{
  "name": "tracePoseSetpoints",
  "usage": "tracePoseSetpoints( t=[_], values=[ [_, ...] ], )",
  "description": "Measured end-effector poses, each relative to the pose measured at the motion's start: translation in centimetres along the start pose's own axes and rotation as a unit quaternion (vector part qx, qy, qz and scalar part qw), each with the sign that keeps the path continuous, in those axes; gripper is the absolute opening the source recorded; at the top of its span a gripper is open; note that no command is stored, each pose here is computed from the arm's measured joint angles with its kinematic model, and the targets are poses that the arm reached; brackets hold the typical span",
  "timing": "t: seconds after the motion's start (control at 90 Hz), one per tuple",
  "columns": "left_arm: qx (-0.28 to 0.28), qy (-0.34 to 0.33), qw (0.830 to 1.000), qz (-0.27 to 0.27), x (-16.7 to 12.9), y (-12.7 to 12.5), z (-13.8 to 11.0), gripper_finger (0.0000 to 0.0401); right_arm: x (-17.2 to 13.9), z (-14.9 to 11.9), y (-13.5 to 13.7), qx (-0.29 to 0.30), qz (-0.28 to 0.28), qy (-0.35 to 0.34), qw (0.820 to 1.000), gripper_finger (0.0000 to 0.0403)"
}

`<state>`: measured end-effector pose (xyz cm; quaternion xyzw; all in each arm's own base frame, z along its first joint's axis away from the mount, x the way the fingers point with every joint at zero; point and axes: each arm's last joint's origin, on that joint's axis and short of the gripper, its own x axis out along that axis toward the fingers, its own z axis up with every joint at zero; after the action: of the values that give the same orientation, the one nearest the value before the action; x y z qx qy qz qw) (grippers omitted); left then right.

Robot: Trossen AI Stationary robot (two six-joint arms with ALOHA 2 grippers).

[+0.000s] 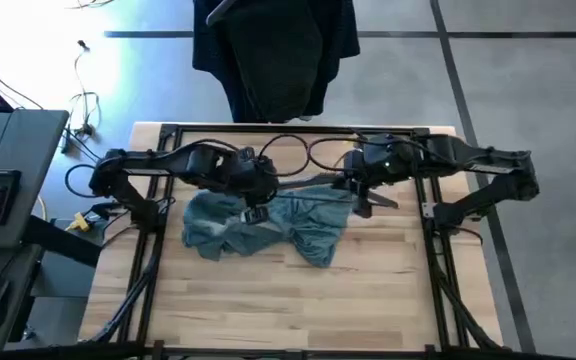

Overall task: Hang clothes
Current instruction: Remove the hanger from the light blue polo shirt

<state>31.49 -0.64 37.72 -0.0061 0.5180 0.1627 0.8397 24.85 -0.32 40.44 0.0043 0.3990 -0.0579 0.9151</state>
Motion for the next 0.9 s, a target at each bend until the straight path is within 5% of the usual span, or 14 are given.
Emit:
tracePoseSetpoints(
  t=[0.178, 0.289, 0.533, 0.722, 0.9],
  values=[
    [-0.002, 0.077, 0.997, 0.016, 2.0, 0.9, -0.3, 0.0096, -1.3, -2.6, -0.6, 0.029, -0.061, 0.104, 0.992, 0.0022],
    [-0.002, 0.109, 0.994, 0.028, 3.4, 1.1, -0.3, 0.0114, -2.8, -5.1, -1.3, 0.037, -0.132, 0.188, 0.972, 0.0022],
    [-0.043, 0.001, 0.999, -0.012, 9.1, -0.2, 1.2, 0.014, -6.2, -6.0, -2.5, 0.149, -0.204, 0.093, 0.963, 0.0022],
    [-0.169, -0.116, 0.977, -0.051, 17.2, -1.5, 0.8, 0.0144, -8.9, -7.1, -3.0, 0.208, -0.239, 0.026, 0.948, 0.0022],
    [-0.256, -0.086, 0.961, -0.053, 25.5, -2.7, -1.3, 0.012, -9.9, -7.5, -3.1, 0.244, -0.238, -0.008, 0.94, 0.0022]
  ],
)
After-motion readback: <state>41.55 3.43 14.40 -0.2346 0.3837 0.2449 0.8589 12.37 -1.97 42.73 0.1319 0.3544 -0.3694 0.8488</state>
